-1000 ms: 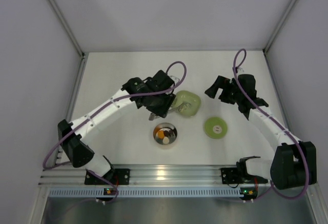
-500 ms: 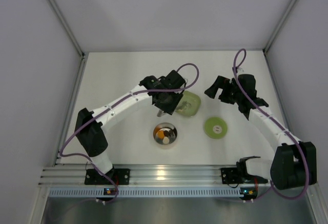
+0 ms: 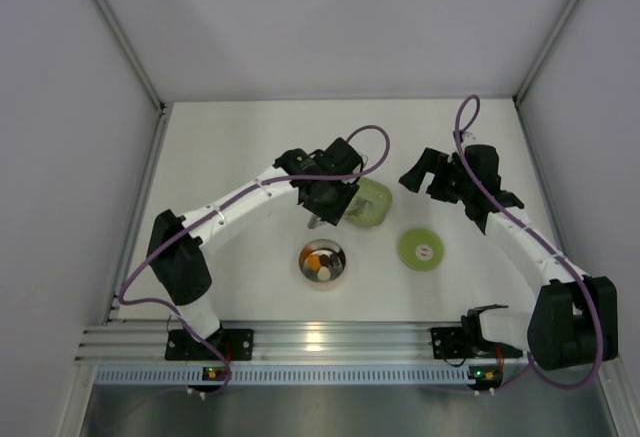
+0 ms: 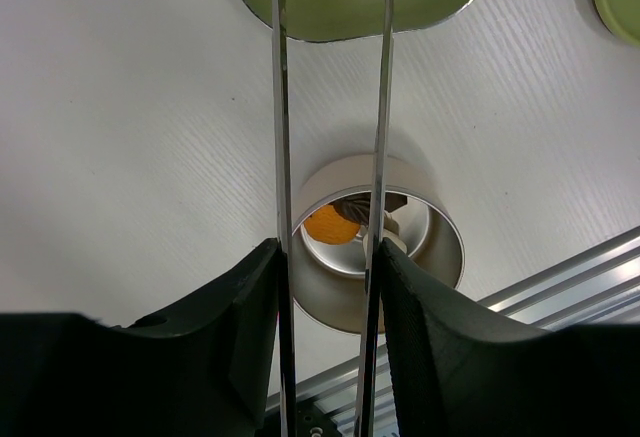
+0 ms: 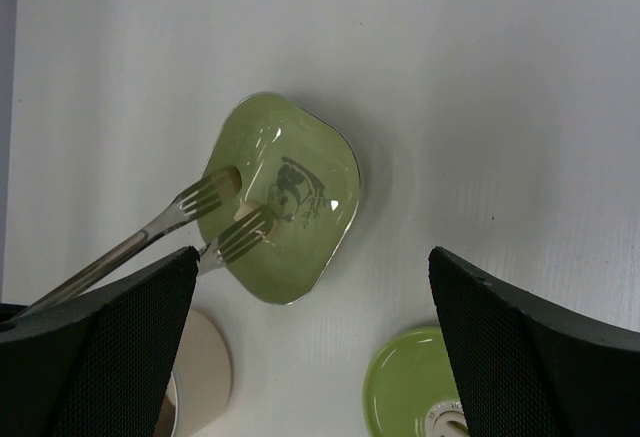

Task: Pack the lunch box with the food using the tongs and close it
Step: Pick up the fake food from the plate.

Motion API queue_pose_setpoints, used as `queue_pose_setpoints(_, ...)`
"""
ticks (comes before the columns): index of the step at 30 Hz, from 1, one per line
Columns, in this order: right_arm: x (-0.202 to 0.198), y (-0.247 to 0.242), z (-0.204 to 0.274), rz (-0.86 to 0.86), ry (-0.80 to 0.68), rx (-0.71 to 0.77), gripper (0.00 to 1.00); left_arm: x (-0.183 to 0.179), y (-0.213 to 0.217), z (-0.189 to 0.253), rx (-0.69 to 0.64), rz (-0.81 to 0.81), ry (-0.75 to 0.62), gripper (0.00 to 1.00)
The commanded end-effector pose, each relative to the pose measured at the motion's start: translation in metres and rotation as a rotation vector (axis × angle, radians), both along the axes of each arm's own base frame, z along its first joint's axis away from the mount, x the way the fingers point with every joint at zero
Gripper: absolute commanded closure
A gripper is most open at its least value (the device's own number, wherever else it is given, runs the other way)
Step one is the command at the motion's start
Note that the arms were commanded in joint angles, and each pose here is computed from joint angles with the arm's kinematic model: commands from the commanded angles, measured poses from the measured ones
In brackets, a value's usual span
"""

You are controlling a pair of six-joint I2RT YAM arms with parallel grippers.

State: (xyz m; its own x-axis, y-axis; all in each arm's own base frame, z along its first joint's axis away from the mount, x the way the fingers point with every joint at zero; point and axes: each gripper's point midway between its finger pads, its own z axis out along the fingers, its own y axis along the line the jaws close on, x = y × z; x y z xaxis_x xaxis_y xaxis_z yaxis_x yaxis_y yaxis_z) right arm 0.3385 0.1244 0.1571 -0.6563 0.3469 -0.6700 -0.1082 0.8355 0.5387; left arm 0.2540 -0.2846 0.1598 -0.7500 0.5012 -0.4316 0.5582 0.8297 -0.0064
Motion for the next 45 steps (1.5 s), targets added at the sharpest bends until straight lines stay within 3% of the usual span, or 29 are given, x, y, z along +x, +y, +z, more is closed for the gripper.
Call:
queue_pose_setpoints(1,0.002,0.007,0.020,0.031,-0.080,0.001,0.04,0.004,-0.007,-0.002,-0.014,-0.016,-0.016,0.53)
queue_pose_setpoints(15,0.001,0.007,0.020,0.030,-0.079,0.002,0.04,-0.001,-0.003,-0.013,0.010,-0.016,0.014,0.53)
queue_pose_setpoints(23,0.001,0.007,0.019,0.030,-0.077,0.002,0.04,0.000,-0.006,-0.012,-0.004,-0.021,0.010,0.68)
queue_pose_setpoints(37,0.003,0.007,0.018,0.027,-0.074,-0.002,0.04,0.012,-0.015,0.037,-0.138,-0.029,-0.137,0.70)
queue_pose_setpoints(45,0.004,0.006,0.018,0.024,-0.073,-0.004,0.04,0.000,-0.001,0.063,-0.165,-0.018,-0.152,0.70)
